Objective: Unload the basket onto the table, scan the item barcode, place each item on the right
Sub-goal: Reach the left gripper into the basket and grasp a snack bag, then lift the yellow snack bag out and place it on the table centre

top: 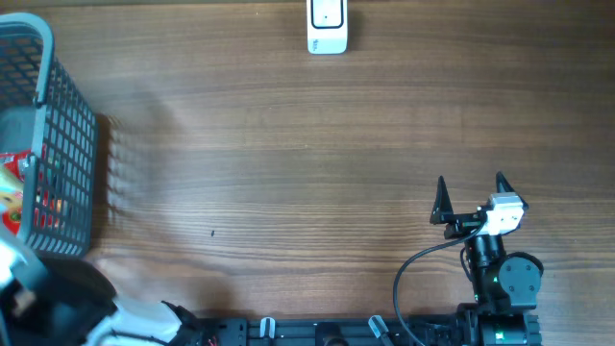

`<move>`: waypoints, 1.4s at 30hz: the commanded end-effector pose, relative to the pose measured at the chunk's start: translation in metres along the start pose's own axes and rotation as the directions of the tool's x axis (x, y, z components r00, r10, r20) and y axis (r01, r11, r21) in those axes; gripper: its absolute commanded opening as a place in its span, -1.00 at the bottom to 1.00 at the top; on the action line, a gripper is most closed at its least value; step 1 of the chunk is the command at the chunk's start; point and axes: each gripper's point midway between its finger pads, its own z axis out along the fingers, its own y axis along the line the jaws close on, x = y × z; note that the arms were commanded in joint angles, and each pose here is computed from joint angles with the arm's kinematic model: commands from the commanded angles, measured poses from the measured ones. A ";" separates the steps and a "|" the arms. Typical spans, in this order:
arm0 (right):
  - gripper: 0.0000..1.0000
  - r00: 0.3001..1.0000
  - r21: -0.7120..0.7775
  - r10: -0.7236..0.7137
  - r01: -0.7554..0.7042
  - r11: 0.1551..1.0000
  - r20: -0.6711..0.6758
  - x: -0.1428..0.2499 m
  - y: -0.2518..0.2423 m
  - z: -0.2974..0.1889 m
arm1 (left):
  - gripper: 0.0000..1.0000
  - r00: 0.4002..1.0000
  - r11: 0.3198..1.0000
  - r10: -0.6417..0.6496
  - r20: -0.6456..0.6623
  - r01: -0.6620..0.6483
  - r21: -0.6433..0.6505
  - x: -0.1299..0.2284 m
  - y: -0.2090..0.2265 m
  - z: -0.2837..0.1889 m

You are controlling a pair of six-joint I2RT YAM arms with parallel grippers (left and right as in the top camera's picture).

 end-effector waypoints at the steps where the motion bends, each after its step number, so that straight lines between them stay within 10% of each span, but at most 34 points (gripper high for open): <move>1: 0.99 1.000 0.011 -0.011 0.011 1.000 0.008 -0.002 -0.002 0.000 | -0.92 0.970 0.997 -0.053 0.239 0.039 0.062 -0.042 -0.002 -0.085; 5: 0.99 1.000 0.011 -0.011 0.011 1.000 0.008 -0.002 -0.002 0.000 | -0.92 0.918 0.957 -0.180 0.353 0.080 0.280 -0.062 -0.026 -0.147; 9: 0.99 1.000 0.011 -0.011 0.011 1.000 0.008 -0.002 -0.002 0.000 | -0.92 0.900 0.747 -0.311 0.306 0.032 0.665 -0.070 -0.092 -0.212; 20: 0.99 1.000 0.011 -0.011 0.011 1.000 0.008 -0.002 -0.002 0.000 | -0.92 0.992 0.496 0.053 0.113 -0.124 0.859 0.048 -0.246 -0.252; 29: 0.99 1.000 0.011 -0.011 0.011 1.000 0.008 -0.002 -0.002 0.000 | -0.92 0.847 0.750 0.512 -0.145 -0.358 0.556 0.200 -0.262 -0.156; 42: 0.99 1.000 0.011 -0.011 0.011 1.000 0.008 -0.002 -0.002 0.000 | -0.92 0.489 0.675 0.734 -0.472 -0.607 0.421 0.375 -0.271 -0.074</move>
